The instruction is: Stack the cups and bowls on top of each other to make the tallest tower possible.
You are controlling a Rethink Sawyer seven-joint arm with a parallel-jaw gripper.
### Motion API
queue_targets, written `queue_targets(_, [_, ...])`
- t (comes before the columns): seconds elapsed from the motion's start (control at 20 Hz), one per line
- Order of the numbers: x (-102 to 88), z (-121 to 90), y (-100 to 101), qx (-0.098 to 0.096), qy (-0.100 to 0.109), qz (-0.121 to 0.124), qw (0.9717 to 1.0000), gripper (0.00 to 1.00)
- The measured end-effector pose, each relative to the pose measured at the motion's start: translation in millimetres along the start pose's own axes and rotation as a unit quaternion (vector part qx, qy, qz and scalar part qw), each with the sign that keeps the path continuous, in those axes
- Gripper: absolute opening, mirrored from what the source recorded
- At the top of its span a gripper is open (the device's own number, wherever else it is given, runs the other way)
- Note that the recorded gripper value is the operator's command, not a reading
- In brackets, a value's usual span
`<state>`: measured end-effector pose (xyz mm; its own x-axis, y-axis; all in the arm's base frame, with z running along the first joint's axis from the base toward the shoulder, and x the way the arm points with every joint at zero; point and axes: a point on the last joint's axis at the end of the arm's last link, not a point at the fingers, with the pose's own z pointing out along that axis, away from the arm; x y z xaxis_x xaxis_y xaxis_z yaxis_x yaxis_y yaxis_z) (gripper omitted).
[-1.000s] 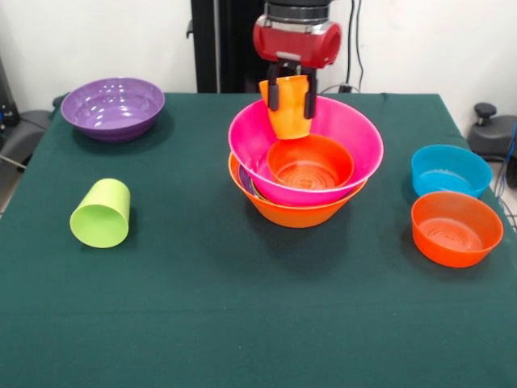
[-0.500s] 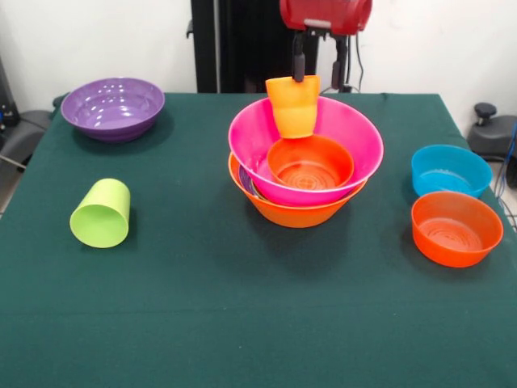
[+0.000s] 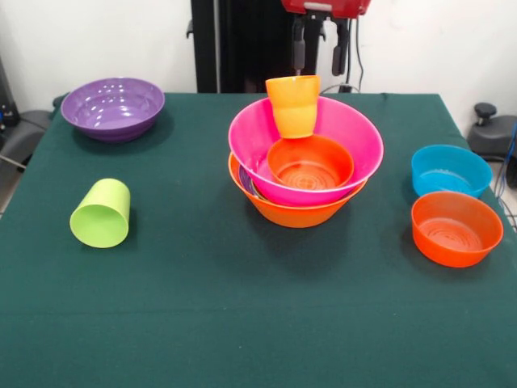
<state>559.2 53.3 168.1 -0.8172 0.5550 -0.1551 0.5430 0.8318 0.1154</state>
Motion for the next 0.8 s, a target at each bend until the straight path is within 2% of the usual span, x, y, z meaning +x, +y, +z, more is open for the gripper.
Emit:
queue_targets(0.3, [-0.3,4.8,-0.3,-0.002,-0.007,0.000,1.0000,1.00])
queue_targets(0.8, [6.2,28.6,-9.0,-0.011,-0.035,0.006,0.9993,1.00])
